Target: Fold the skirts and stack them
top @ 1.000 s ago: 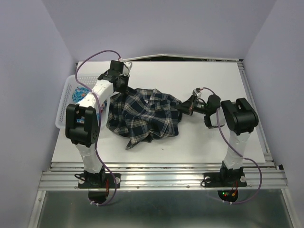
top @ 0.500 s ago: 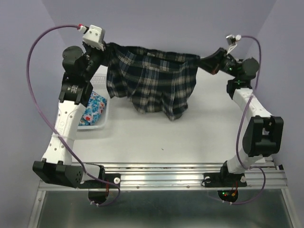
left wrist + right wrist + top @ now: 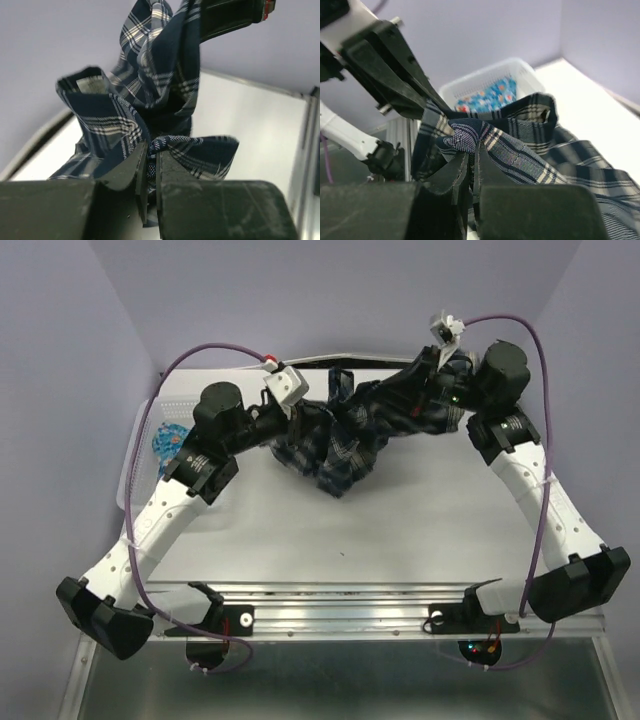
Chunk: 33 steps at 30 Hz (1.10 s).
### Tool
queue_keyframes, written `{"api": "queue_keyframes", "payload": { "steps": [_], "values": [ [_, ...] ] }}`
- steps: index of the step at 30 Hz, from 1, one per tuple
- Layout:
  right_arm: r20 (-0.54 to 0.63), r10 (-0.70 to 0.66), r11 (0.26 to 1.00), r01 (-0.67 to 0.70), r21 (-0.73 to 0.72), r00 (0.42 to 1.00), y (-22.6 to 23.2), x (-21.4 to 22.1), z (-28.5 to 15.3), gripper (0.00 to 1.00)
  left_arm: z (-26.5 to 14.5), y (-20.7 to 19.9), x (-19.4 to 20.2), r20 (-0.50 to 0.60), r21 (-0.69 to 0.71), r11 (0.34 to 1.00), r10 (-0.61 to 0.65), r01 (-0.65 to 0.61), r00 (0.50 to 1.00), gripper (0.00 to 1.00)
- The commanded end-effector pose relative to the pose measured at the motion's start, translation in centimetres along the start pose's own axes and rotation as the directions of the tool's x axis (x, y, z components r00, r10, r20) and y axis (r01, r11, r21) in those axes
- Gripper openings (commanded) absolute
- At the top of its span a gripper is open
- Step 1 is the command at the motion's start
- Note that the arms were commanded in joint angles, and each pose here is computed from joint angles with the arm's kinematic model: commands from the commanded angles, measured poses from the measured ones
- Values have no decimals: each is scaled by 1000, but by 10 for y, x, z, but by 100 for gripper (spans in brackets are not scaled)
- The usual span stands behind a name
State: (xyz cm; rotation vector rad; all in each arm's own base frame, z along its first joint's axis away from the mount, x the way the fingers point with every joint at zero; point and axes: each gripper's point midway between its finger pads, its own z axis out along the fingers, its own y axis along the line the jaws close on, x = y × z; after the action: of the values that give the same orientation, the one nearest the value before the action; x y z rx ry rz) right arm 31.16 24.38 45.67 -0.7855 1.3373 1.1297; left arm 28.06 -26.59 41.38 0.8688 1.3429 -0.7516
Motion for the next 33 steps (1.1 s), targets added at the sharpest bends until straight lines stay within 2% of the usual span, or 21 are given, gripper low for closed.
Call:
{"api": "queue_keyframes", "payload": {
  "steps": [1, 3, 4, 5, 6, 7, 8, 9, 10, 11, 12, 13, 14, 15, 16, 18, 21, 23, 25, 27, 33],
  "values": [
    [-11, -86, 957, 86, 277, 996, -57, -14, -33, 1, -16, 47, -42, 109, -211, 977, 12, 11, 994, 0],
    [30, -123, 903, 99, 418, 992, -99, -43, -43, 1, -43, 122, -86, 213, -451, 891, 54, 49, 976, 0],
    [90, -140, 906, 91, 414, 986, -93, -79, -38, 1, -42, 142, -109, 265, -472, 874, 13, 118, 964, 0],
    [63, -100, 920, 68, 386, 993, -109, -67, -28, 1, -43, 153, -116, 262, -463, 879, 12, 115, 965, 0],
    [17, -65, 964, 58, 259, 998, -88, -59, -20, 1, -32, 140, -118, 231, -377, 923, 16, 74, 973, 0],
    [-62, 41, 982, -29, 184, 997, -64, -25, -2, 1, -14, 108, -98, 119, -189, 982, 14, 9, 993, 0],
    [-117, 107, 986, -91, 139, 987, -48, 3, 2, 1, -10, 89, -82, 57, -103, 995, -3, 9, 998, 0],
    [-126, 114, 989, -101, 105, 985, -17, 9, -7, 1, -3, 61, -65, 8, 0, 1000, -14, 14, 1000, 0],
    [-138, 118, 988, -103, 114, 983, -12, 25, -15, 1, -6, 34, -45, -42, 121, 993, -9, 14, 999, 0],
    [-169, 64, 987, -36, 159, 984, -22, 46, -26, 1, -17, 17, -11, -106, 163, 984, 83, -65, 991, 0],
    [-139, 19, 951, 25, 309, 990, -48, 30, -40, 1, -20, 14, -5, -106, 138, 983, 133, -118, 985, 0],
    [-119, 17, 922, 31, 386, 993, -76, 19, -51, 1, -21, 38, -1, -116, -49, 987, 145, -151, 983, 0],
    [-63, 32, 897, -1, 442, 998, -103, -3, -60, 1, -24, 56, -18, -11, -183, 966, 183, -182, 983, 0],
    [-1, -83, 853, 71, 518, 997, -126, -61, -76, 1, -27, 74, -30, 30, -291, 946, 160, -144, 987, 0],
    [-10, -61, 843, 57, 535, 998, -160, -55, -68, 1, -33, 103, -40, 40, -434, 893, 148, -116, 988, 0],
    [4, -103, 890, 91, 447, 995, -143, -77, -50, 1, -22, 110, -69, 90, -405, 913, 94, -50, 991, 0],
    [-37, -105, 909, 111, 401, 994, -115, -68, -53, 1, -32, 102, -86, 140, -393, 919, 101, -39, 985, 0],
    [-99, -219, 860, 241, 449, 971, -99, -59, -74, 1, -57, 102, -85, 174, -476, 878, 146, -46, 974, 0],
    [-130, -241, 812, 273, 516, 962, -99, -48, -91, 1, -76, 112, -79, 163, -572, 818, 188, -62, 969, 0],
    [-140, -283, 776, 313, 548, 949, -92, -56, -105, 1, -83, 119, -64, 125, -599, 797, 181, -71, 976, 0],
    [-166, -334, 727, 365, 581, 928, -102, -71, -114, 1, -75, 118, -55, 59, -526, 846, 131, -80, 990, 0]
  ]
}}
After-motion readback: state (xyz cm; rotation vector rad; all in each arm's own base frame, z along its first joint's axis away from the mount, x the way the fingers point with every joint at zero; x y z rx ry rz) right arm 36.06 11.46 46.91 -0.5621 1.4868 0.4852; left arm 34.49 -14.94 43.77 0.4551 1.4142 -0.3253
